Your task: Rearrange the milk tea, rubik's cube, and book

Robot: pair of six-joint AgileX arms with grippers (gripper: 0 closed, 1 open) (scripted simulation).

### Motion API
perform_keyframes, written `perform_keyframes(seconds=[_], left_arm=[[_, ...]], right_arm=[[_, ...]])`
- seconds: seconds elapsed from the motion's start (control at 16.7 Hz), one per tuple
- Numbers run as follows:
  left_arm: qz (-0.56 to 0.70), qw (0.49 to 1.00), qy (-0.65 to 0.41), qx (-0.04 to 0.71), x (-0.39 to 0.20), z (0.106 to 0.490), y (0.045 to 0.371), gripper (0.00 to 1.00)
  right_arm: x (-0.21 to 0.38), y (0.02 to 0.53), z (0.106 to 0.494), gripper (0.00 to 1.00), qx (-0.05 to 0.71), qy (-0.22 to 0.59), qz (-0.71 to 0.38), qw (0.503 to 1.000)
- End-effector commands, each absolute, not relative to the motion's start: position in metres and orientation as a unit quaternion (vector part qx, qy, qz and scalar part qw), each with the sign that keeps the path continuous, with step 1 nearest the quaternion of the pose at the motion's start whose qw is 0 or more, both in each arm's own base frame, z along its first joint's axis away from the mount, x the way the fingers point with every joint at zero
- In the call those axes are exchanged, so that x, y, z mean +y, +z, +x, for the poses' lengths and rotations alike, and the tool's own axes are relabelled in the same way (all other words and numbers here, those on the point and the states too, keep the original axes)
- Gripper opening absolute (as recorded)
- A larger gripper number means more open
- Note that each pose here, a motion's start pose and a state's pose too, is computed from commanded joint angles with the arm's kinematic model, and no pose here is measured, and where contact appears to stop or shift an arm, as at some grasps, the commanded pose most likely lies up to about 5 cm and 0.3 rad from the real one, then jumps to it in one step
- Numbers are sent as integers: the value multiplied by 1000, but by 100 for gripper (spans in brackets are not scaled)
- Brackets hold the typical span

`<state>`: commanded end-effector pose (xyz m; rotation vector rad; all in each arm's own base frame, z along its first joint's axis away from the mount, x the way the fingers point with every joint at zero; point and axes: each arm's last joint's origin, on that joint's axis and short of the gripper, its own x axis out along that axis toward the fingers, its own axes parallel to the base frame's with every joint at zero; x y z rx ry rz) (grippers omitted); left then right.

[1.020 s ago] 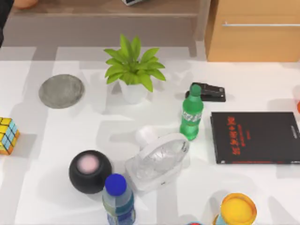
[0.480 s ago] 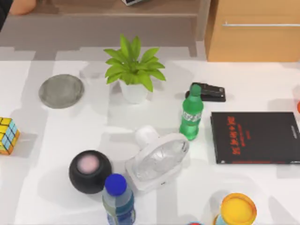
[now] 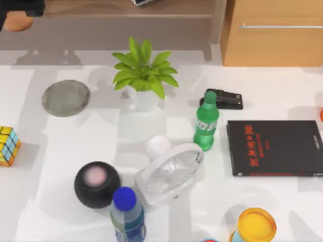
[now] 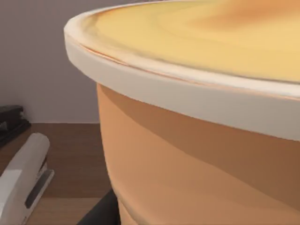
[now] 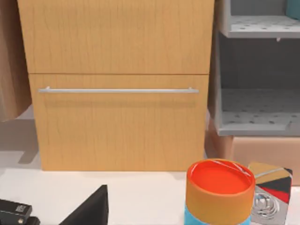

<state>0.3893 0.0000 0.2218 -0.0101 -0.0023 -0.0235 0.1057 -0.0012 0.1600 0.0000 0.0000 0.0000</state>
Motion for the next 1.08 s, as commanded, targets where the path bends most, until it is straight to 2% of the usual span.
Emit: perform_keyframes(seconds=[0.48, 1.08], left_arm=[[-3, 999, -30, -31, -25, 375, 217, 0], [-3, 1000, -17, 11, -63, 347, 119, 0]], right_arm=[[-1, 160, 106, 100, 0, 0, 0, 1000], [-1, 160, 106, 100, 0, 0, 0, 1000]])
